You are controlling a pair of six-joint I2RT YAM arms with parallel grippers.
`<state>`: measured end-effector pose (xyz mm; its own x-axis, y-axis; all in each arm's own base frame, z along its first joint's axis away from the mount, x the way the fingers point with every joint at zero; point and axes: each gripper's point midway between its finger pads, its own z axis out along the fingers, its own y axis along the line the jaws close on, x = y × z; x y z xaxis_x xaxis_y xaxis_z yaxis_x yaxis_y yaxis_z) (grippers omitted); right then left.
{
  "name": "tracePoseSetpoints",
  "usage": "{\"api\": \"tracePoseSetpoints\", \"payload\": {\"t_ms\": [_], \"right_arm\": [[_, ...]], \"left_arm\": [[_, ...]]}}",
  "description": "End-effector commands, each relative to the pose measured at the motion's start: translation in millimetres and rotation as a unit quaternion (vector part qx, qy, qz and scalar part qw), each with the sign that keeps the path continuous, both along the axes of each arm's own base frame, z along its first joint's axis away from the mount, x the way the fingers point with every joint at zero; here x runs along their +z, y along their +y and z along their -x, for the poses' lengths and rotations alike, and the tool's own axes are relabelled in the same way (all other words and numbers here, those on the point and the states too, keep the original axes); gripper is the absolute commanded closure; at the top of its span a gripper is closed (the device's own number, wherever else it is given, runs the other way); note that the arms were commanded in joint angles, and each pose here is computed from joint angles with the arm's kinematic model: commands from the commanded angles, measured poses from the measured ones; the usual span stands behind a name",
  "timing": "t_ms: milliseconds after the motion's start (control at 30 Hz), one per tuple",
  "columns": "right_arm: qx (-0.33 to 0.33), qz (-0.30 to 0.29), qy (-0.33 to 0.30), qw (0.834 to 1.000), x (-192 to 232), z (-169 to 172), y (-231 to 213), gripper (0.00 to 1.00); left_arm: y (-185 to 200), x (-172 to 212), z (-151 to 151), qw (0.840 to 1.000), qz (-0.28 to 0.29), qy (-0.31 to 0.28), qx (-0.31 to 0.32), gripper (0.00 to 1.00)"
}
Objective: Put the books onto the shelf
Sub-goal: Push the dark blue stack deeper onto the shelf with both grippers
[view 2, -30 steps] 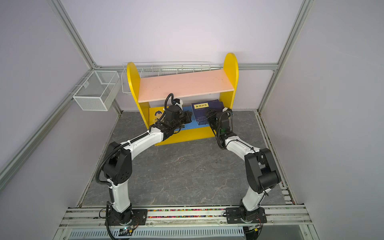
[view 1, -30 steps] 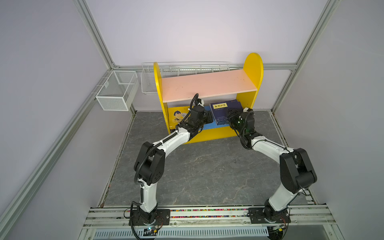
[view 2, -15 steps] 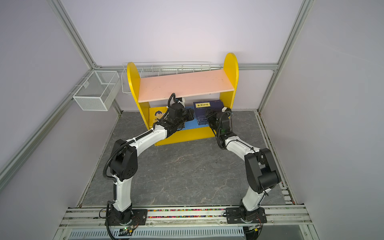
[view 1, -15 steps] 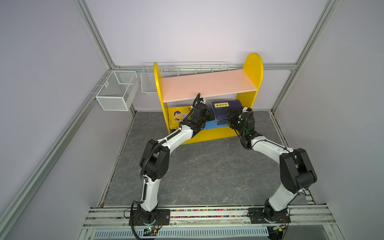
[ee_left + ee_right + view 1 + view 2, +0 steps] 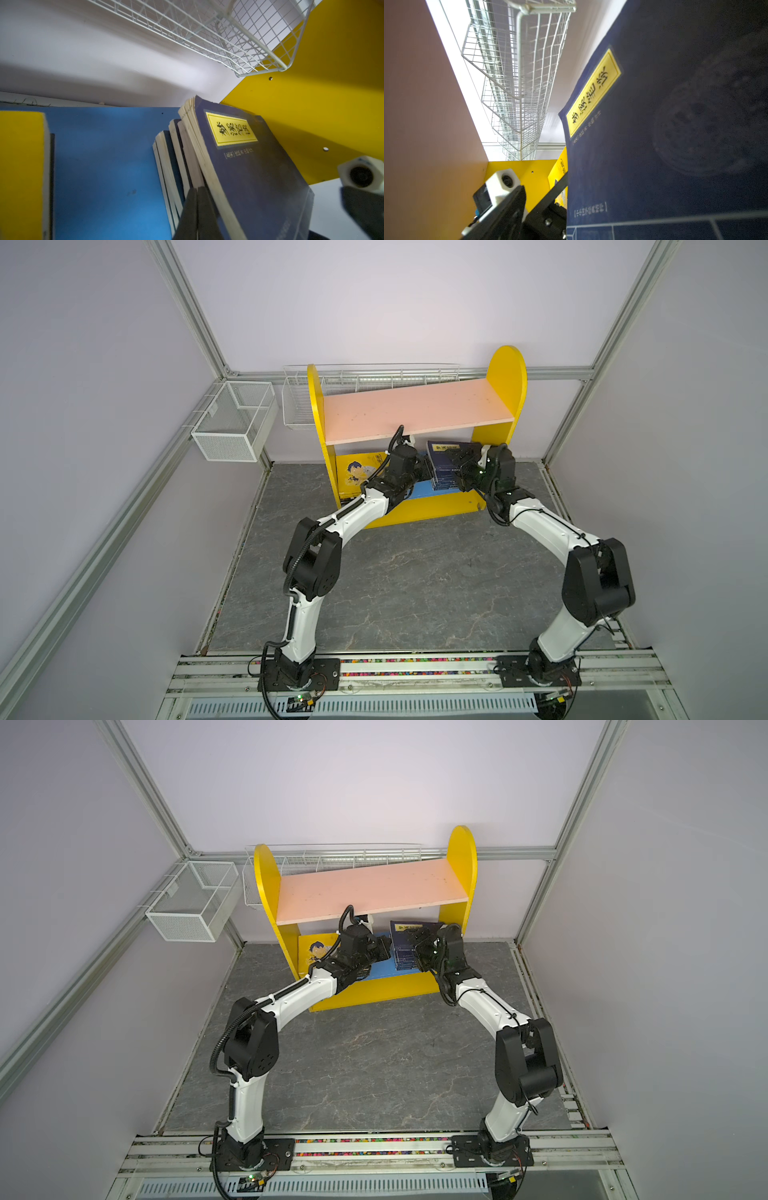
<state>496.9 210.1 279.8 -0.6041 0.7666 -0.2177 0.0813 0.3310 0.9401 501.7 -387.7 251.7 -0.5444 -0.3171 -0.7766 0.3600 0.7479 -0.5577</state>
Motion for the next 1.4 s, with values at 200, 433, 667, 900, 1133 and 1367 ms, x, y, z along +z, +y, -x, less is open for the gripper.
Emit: {"api": "tracePoseSetpoints", "payload": {"t_ms": [200, 433, 667, 900, 1133, 1367], "right_arm": [[0.049, 0.038, 0.067, 0.996, -4, 14, -15, 0.14], [0.092, 0.012, 0.083, 0.992, -14, 10, -7, 0.12], [0.116, -0.002, 0.087, 0.989, -15, 11, -2, 0.11], [0.101, 0.034, 0.074, 0.992, -6, 17, -15, 0.11], [0.093, 0.057, 0.051, 0.993, 2, 25, -22, 0.12], [0.086, 0.08, 0.05, 0.992, -2, 35, -28, 0.13]], "left_arm": [[-4, 0, -7, 1.0, -0.002, 0.005, -0.002, 1.0], [-9, -3, -7, 1.0, -0.004, 0.007, -0.003, 1.0], [-11, -8, -8, 1.0, -0.007, 0.011, -0.004, 1.0], [-11, -9, -7, 1.0, -0.011, 0.012, -0.004, 1.0], [-14, -12, -5, 1.0, -0.013, 0.017, -0.006, 1.0], [4, -17, -5, 0.999, -0.036, 0.022, 0.032, 1.0]]}}
